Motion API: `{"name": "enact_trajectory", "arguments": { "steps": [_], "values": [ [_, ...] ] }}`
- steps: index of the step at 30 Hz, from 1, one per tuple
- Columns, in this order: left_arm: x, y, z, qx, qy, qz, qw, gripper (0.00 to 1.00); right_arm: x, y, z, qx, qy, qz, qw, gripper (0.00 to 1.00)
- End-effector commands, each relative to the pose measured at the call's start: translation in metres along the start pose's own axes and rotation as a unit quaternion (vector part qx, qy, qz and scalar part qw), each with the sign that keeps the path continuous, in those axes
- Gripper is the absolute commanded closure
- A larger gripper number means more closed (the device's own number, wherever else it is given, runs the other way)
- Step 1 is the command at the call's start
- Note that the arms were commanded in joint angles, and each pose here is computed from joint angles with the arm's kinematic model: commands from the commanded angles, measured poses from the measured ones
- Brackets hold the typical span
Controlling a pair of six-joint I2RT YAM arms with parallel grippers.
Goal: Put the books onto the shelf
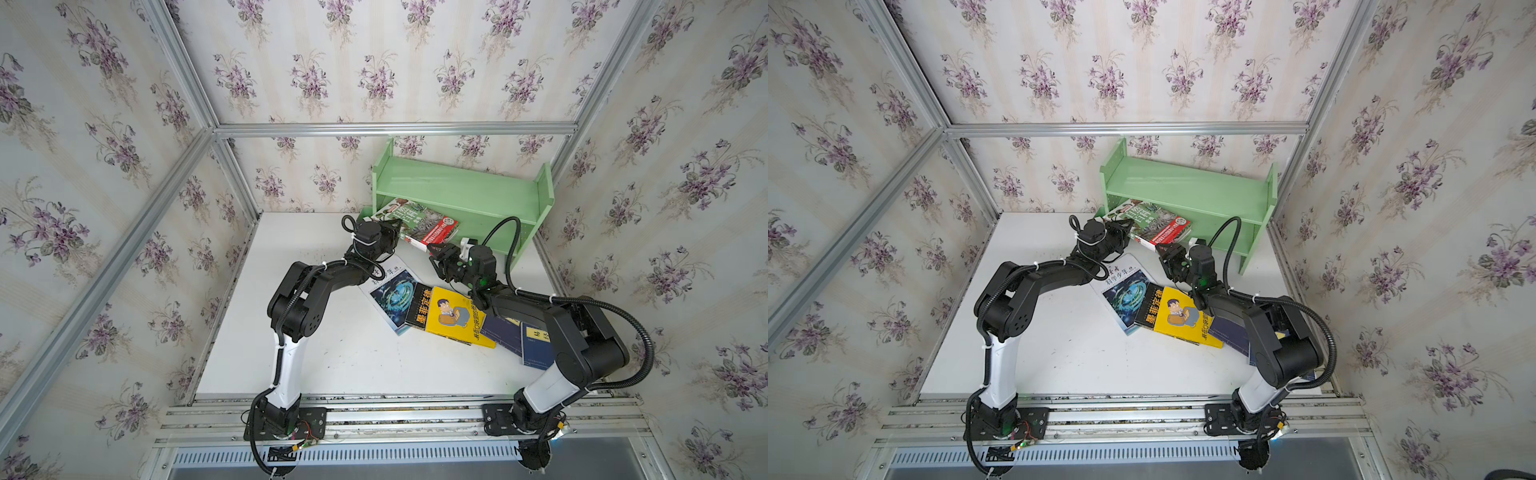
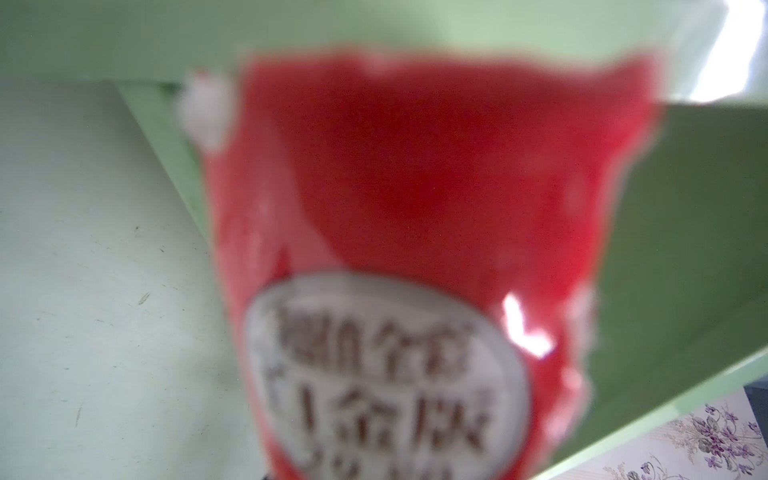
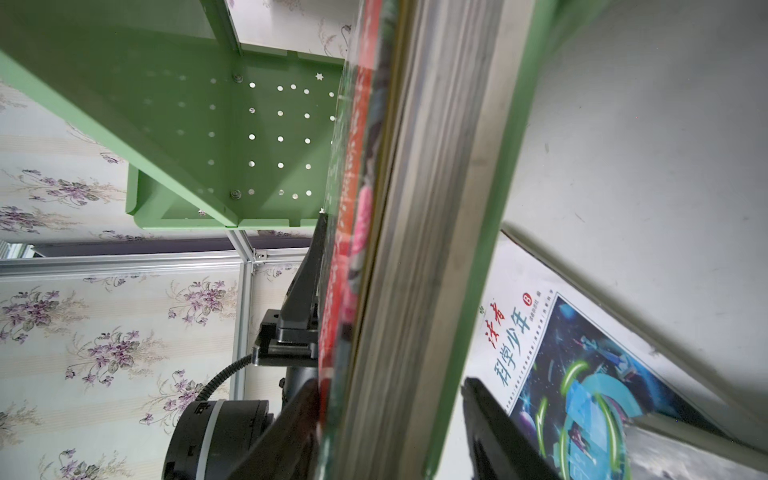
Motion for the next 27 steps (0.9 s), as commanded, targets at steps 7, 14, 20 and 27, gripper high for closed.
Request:
{"name": "enact_trajectory", "arguments": {
  "steps": [7,14,20,27],
  "values": [
    [-0.046,0.008,0.0,-0.009,0.021,-0.07,0.997,0.89,-0.001,-0.012,0.03,-0.046,-0.023,0.063,0.997,0.72],
    [-0.04,0.015,-0.01,0.027,0.003,-0.026,0.999,0.49,-0.012,-0.016,0.05,-0.027,-0.013,0.085,0.996,0.82],
    [-0.026,0.036,-0.016,0.092,-0.006,0.014,0.996,0.06,-0.016,-0.022,0.056,-0.033,-0.021,0.127,0.991,0.85],
    [0.002,0.061,-0.002,0.134,-0.022,0.075,0.988,0.01,-0.017,-0.021,0.058,-0.041,-0.01,0.128,0.991,0.86]
  ]
}}
Point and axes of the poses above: each gripper's point midway between its finger pads, its own y axis back along the fingers, its own x axis along the line the jaws close on, z = x × y, the point moved 3 cm from there along y, back along the fingers, and after that the axes turned 3 degrees about -y, right-handed, at the moved point
